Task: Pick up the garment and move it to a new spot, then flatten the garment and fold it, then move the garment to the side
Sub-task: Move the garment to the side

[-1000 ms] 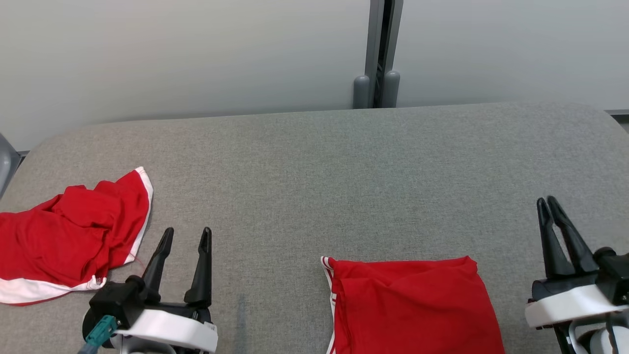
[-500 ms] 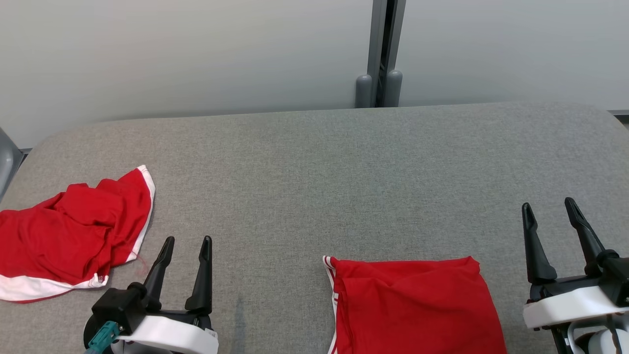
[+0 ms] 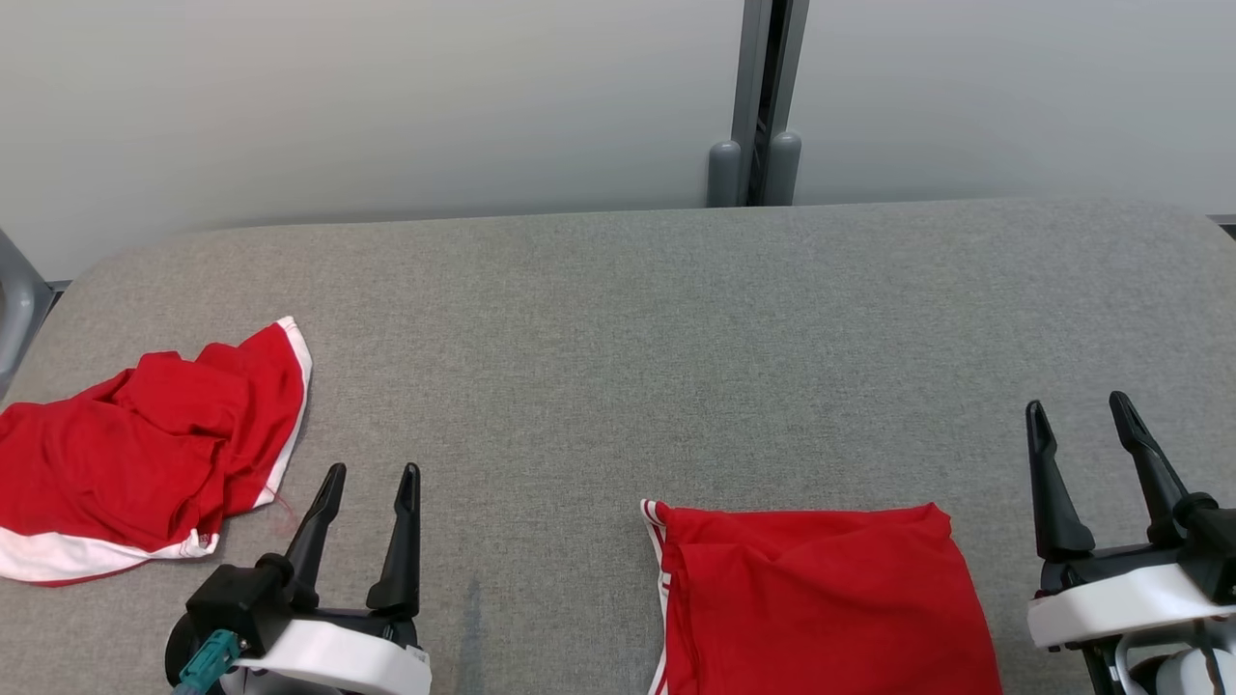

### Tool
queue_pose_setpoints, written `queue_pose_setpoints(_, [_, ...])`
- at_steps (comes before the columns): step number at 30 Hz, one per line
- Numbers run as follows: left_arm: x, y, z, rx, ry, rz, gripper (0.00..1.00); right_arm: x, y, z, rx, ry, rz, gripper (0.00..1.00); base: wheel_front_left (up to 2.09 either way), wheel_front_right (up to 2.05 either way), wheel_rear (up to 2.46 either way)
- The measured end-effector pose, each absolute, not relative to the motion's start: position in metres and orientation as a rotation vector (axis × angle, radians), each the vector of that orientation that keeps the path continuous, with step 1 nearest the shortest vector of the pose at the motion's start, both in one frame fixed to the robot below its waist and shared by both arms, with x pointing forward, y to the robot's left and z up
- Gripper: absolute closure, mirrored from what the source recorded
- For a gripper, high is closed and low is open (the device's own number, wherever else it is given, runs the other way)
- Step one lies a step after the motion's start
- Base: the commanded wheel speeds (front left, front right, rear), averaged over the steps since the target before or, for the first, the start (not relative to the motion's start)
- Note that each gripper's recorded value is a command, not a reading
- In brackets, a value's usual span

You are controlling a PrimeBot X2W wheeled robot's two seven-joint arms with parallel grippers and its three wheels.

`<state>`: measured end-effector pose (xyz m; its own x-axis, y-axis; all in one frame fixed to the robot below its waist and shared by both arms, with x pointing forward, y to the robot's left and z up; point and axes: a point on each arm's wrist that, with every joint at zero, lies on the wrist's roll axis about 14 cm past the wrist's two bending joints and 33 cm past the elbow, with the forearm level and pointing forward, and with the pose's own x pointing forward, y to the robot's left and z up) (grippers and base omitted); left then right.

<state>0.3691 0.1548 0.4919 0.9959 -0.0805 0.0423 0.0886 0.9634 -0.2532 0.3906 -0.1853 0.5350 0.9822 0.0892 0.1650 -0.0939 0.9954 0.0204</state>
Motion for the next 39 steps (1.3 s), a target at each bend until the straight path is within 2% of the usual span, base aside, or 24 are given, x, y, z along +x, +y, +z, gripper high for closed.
queue_pose_setpoints(27, [0.369, 0.156, 0.489, -0.258, -0.022, -0.082, 0.0, 0.393, -0.182, 0.531, 0.037, -0.153, 0.107, 0.0, 0.0, 0.0, 0.0])
queue_pose_setpoints(39, [0.372, 0.152, 0.479, -0.267, 0.007, -0.092, 0.0, 0.367, -0.164, 0.423, 0.188, 0.198, 0.141, 0.0, 0.0, 0.0, 0.0])
